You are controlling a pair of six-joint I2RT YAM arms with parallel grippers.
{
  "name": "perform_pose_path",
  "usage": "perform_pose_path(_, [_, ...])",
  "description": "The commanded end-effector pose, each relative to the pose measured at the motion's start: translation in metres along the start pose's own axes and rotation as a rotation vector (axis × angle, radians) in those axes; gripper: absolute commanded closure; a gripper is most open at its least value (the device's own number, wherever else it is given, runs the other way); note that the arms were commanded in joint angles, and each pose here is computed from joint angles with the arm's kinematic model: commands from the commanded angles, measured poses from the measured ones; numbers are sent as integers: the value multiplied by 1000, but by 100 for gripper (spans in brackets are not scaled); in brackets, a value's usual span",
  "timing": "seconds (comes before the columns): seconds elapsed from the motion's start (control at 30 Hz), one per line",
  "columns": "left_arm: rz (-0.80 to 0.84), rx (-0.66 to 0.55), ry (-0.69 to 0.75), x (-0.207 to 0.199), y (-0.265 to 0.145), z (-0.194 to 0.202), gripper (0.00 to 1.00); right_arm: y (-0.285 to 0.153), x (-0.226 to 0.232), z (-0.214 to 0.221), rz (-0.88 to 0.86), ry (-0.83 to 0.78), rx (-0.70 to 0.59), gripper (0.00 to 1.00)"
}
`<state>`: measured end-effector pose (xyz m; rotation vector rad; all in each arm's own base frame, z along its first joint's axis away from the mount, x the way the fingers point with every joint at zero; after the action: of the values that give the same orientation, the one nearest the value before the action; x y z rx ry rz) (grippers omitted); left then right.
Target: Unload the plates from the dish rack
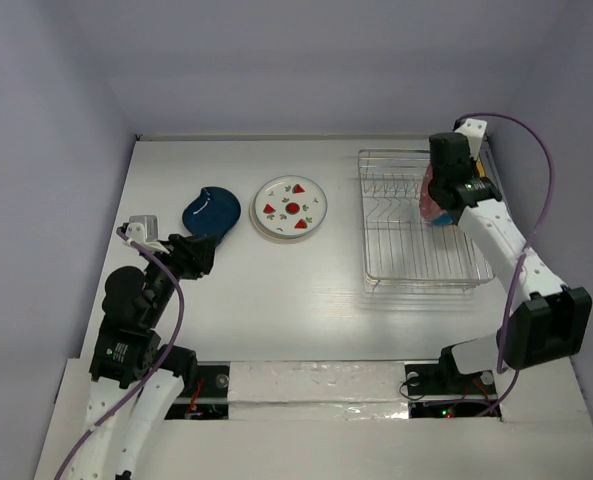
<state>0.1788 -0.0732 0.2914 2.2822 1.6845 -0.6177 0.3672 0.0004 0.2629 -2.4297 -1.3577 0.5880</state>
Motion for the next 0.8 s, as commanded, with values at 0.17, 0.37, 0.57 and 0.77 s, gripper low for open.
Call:
perform_pose_path(0.17, [24,-38,14,-4,3,-7,53,-116,20,-100,-514,360,-332,100])
perform_pose_path(0.37, [19,-38,13,-3,3,-7,53,-174,91,-77,-896,378,-300,100])
perform_pose_path(0.57, [16,-42,12,-3,3,-8,53,-235,155,-49,-1311,403,-193,100])
perform_pose_path(0.77, [16,-42,13,-3,3,-8,53,-266,227,35,-1497,296,57,100])
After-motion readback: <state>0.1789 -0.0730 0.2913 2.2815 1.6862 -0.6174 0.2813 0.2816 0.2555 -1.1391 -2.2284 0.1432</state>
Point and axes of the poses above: each gripper's point midway between its finger pads, its own y axis out along the fingers, its own x axis along the line the jaws close on, z = x × y, the point moved 4 cm from there along -y, back along the fingers, and after that the axes turned 1 degree about -y, right-handed, at the moved point
